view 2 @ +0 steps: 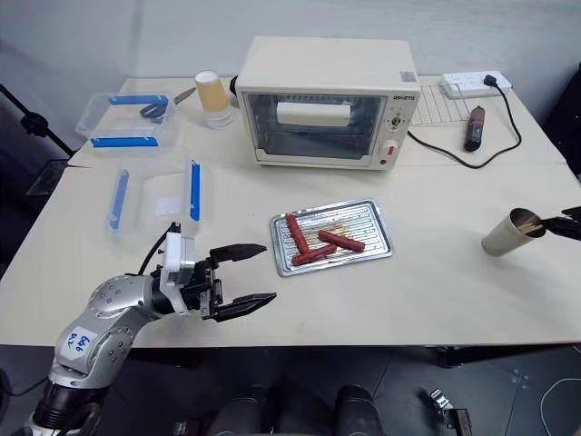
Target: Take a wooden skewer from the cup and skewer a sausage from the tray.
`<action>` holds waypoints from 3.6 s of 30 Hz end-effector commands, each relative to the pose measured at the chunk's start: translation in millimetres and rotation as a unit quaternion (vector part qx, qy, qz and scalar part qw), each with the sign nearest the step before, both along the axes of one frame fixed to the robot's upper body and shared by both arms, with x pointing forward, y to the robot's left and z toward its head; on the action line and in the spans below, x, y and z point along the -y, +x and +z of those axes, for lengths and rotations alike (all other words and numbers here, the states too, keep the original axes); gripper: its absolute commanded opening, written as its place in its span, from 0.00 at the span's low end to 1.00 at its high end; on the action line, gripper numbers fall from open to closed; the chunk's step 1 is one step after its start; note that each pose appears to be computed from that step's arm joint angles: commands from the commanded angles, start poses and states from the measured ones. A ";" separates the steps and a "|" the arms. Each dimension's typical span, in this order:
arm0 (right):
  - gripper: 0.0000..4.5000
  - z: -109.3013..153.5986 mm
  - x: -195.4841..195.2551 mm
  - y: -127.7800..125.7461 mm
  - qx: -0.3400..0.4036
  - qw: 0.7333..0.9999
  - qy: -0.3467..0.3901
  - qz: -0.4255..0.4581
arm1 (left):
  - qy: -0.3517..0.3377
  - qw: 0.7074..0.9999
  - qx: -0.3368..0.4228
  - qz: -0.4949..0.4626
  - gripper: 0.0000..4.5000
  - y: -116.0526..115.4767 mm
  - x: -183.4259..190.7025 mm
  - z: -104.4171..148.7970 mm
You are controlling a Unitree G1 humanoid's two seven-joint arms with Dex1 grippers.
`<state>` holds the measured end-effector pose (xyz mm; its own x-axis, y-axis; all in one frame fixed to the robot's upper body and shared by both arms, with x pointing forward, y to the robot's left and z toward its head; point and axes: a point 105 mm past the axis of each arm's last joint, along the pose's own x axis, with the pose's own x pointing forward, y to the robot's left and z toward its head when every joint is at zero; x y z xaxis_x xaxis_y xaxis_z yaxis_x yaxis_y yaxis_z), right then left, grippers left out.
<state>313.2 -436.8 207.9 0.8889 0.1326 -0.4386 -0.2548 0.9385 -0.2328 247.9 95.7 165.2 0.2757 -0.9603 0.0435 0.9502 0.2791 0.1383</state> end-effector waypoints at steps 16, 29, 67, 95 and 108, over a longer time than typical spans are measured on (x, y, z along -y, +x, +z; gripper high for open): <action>0.01 15.0 -8.0 2.0 0.034 0.997 0.062 0.013 | -0.005 1.000 0.020 -0.004 1.00 -3.6 -0.1 9.6; 0.01 55.2 -27.7 -1.8 0.052 0.990 0.101 0.082 | -0.009 1.000 0.017 0.000 1.00 -2.3 -0.5 8.1; 0.01 90.6 -231.5 -28.3 0.028 0.805 0.392 0.444 | -0.171 0.980 0.073 -0.066 1.00 57.0 79.7 54.4; 0.00 86.1 -261.7 -34.5 0.039 0.783 0.431 0.447 | -0.242 0.963 0.059 -0.103 0.11 50.4 119.0 77.3; 0.37 43.1 -247.0 -25.6 0.037 0.869 0.313 0.381 | -0.199 0.976 0.075 -0.036 0.00 57.4 67.5 67.7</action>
